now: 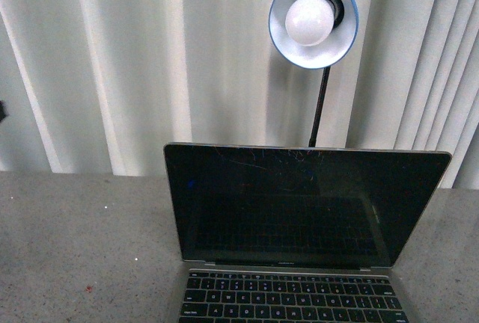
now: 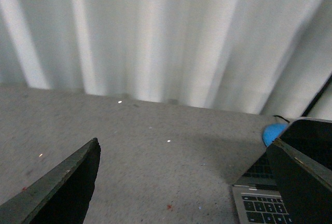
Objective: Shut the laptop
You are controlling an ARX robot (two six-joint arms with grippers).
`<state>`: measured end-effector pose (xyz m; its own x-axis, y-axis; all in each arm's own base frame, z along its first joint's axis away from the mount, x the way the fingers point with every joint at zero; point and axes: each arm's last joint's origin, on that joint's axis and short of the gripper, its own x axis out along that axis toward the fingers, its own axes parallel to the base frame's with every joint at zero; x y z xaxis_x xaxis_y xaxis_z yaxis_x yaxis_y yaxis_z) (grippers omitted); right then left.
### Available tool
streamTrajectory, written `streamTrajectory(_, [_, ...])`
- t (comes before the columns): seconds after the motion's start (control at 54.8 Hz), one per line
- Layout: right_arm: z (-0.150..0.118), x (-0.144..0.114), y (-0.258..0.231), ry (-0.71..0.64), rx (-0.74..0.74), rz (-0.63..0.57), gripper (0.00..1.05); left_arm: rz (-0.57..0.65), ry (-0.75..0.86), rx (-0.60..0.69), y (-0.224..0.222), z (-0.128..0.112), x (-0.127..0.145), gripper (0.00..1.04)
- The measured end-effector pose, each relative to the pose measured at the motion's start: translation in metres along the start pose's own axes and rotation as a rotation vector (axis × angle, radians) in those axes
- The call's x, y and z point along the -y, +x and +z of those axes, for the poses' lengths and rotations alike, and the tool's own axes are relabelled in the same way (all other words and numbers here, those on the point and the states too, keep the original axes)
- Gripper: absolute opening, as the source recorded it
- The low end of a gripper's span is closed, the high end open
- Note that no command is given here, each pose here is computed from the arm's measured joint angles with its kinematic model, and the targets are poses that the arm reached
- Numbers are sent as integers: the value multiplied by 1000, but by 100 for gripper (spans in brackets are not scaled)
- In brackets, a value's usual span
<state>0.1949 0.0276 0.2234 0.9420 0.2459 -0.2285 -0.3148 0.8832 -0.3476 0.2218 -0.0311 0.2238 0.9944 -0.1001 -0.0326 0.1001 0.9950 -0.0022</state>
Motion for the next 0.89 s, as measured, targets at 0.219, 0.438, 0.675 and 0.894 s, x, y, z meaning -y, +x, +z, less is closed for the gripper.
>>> streamTrajectory(0.219, [17, 15, 34, -247, 56, 13, 97, -12, 158, 77, 52, 19, 47, 98])
streamTrajectory(0.438, [32, 27, 59, -127, 114, 5, 97, 46, 175, -117, 108, 12, 61, 98])
streamTrajectory(0.675, [41, 39, 78, -138, 86, 31, 87, 31, 300, -59, 127, 24, 92, 98])
streamTrajectory(0.894, [42, 49, 93, -242, 46, 196, 42, -117, 415, -79, 129, 19, 124, 60])
